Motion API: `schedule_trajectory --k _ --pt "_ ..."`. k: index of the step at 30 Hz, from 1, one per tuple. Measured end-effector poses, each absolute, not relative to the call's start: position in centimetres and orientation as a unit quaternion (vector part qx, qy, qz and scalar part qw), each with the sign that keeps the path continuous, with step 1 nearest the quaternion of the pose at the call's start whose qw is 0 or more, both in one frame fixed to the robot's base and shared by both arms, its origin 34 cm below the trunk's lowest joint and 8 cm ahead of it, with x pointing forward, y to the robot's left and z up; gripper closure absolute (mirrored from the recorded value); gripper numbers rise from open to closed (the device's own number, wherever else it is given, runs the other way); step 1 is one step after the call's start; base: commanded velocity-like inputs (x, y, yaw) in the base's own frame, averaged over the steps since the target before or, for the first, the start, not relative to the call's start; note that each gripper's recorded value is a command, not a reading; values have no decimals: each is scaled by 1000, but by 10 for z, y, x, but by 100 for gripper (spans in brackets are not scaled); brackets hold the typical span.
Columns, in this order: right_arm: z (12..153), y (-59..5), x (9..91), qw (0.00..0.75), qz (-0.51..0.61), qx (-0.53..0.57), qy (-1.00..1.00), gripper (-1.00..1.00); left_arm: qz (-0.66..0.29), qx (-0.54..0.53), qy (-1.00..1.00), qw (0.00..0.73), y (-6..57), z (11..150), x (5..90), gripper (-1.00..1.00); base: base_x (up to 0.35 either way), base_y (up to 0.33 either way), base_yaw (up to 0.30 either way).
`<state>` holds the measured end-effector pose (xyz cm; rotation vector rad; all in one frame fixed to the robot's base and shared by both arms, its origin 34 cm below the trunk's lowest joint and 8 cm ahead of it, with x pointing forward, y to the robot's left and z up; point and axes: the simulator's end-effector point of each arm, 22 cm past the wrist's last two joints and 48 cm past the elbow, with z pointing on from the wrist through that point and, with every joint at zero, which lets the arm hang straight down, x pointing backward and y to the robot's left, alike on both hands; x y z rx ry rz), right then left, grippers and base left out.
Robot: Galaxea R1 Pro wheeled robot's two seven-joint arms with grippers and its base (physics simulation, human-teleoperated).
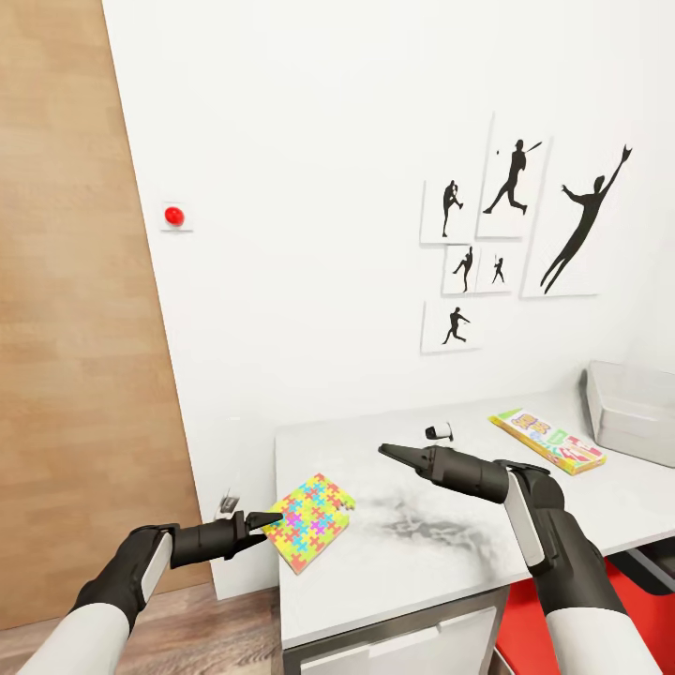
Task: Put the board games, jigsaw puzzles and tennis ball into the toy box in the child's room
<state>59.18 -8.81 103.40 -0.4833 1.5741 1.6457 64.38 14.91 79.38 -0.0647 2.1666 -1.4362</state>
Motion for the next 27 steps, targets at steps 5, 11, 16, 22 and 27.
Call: schedule_trajectory --k 5,11,16,22,27 --pt "1034 -88 592 395 649 -190 622 -100 -532 -24 803 267 149 794 644 100 0 0 0" --pt "1033 -87 592 395 648 -191 622 -100 -537 -29 801 265 149 795 644 100 0 0 0" --pt "1033 -87 592 395 648 -191 622 -100 -543 -36 796 266 151 799 645 100 0 0 0" --pt "1035 -87 592 395 649 -191 622 -100 -559 -36 785 266 150 809 644 100 0 0 0" --pt "1044 -87 593 395 648 -191 622 -100 -541 -35 797 267 153 809 646 100 0 0 0"
